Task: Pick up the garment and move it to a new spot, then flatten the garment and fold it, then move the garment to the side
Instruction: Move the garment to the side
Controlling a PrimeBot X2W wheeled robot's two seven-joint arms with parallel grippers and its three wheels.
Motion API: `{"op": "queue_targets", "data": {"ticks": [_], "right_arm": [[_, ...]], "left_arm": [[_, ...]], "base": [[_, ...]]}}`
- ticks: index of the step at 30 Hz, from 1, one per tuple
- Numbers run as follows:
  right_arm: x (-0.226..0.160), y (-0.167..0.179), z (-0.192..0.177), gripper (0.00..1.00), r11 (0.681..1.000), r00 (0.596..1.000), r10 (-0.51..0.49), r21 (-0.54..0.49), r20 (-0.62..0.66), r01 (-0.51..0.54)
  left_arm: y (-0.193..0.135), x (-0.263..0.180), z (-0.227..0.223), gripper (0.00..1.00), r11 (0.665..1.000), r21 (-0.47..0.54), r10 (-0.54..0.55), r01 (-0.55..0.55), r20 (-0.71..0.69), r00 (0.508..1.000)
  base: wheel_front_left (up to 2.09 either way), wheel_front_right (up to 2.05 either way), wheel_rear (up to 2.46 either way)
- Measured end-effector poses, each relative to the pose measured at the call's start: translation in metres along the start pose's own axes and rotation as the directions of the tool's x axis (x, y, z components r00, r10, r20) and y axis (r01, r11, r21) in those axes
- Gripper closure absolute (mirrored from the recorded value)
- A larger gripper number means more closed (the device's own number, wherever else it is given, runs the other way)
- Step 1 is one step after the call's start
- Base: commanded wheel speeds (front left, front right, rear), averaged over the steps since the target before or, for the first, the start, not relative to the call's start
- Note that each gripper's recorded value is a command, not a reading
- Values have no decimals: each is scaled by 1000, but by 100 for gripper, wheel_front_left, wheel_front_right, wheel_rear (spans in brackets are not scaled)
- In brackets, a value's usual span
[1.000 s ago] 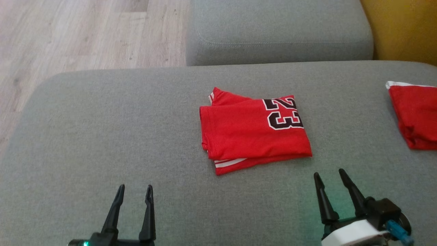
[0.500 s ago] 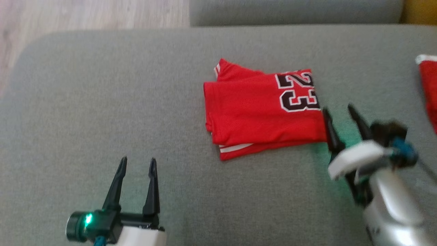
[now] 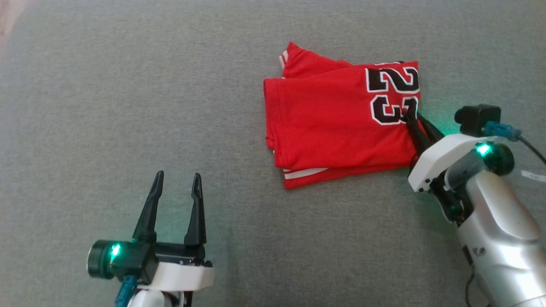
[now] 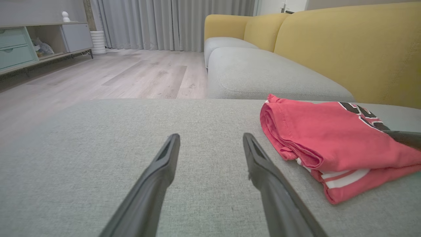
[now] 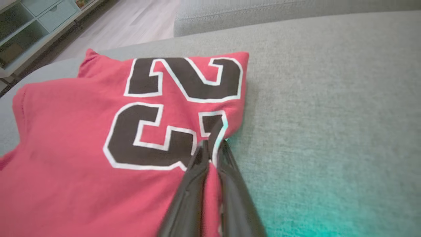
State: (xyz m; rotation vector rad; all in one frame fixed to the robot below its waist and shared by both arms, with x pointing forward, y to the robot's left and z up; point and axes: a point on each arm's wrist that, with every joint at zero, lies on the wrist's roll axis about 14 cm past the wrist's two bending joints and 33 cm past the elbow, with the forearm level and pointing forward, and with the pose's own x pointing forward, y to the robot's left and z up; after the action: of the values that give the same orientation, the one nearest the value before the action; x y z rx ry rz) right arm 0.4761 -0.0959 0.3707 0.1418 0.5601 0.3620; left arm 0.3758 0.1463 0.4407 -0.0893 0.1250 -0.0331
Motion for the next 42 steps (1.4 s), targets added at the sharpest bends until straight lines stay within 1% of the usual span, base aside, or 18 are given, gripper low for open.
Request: {"op": "queue_targets", "data": {"ticks": [2, 5, 8, 11, 15, 20, 23, 26, 27, 28, 30, 31, 32, 34, 37, 39, 41, 42], "right_arm": [[-3, -6, 4, 100, 1000, 1000, -7, -6, 19, 7], [-12, -27, 11, 100, 998, 998, -42, -38, 40, 44], [-26, -59, 26, 100, 990, 992, -98, -89, 75, 105], [-43, -102, 49, 100, 969, 976, -180, -150, 119, 197], [-73, -159, 82, 100, 917, 938, -302, -218, 169, 335], [-110, -213, 107, 100, 837, 878, -436, -268, 199, 477], [-134, -243, 120, 100, 778, 832, -514, -295, 208, 555], [-155, -264, 132, 100, 724, 790, -576, -316, 211, 613], [-161, -269, 138, 73, 702, 773, -594, -326, 224, 633], [-166, -273, 143, 0, 680, 758, -606, -338, 240, 651], [-173, -276, 152, 0, 643, 733, -623, -356, 272, 678], [-175, -275, 154, 0, 636, 728, -624, -357, 284, 684], [-174, -272, 155, 0, 638, 726, -621, -349, 295, 687], [-166, -261, 152, 0, 656, 735, -605, -331, 307, 678], [-150, -237, 134, 0, 709, 767, -572, -294, 292, 641], [-137, -215, 117, 0, 759, 801, -531, -266, 277, 595], [-112, -164, 86, 0, 853, 866, -427, -202, 262, 482], [-106, -150, 79, 0, 874, 881, -396, -188, 260, 449]], "left_arm": [[-4, 3, -1, 0, 1000, -4, -13, 13, -3, 1000], [-12, 11, -2, 0, 999, -8, -38, 38, -2, 999], [-22, 23, -1, 0, 997, -3, -73, 73, 11, 997], [-33, 38, -2, 0, 993, 2, -115, 115, 15, 993], [-42, 62, -8, 0, 988, 7, -151, 151, 19, 988], [-60, 88, -21, 0, 976, 10, -218, 218, 13, 976], [-68, 100, -32, 0, 969, 2, -249, 249, 1, 969], [-74, 108, -40, 0, 965, -8, -264, 264, -6, 965], [-75, 110, -42, 0, 963, -7, -268, 268, -6, 963], [-77, 111, -42, 0, 961, -9, -276, 276, -5, 961], [-77, 112, -41, 0, 961, -9, -275, 275, -1, 961], [-76, 112, -40, 0, 962, -7, -274, 274, 2, 962], [-75, 112, -38, 0, 962, -4, -271, 271, 6, 962], [-72, 111, -34, 0, 965, -4, -264, 264, 11, 965], [-68, 106, -27, 0, 968, -8, -249, 250, 15, 968], [-65, 102, -20, 0, 971, -14, -239, 239, 24, 971], [-55, 87, -11, 0, 977, -32, -209, 209, 26, 978], [-52, 82, -9, 0, 979, -34, -200, 201, 28, 979]], "base": [[0, 0, 0], [0, 0, 0], [0, 0, 0], [0, 0, 0], [0, 0, 0], [0, 0, 0], [0, 0, 0], [0, 0, 0], [0, 0, 0], [0, 0, 0], [0, 0, 0], [0, 0, 0], [0, 0, 0], [0, 0, 0], [0, 0, 0], [0, 0, 0], [0, 0, 0], [0, 0, 0]]}}
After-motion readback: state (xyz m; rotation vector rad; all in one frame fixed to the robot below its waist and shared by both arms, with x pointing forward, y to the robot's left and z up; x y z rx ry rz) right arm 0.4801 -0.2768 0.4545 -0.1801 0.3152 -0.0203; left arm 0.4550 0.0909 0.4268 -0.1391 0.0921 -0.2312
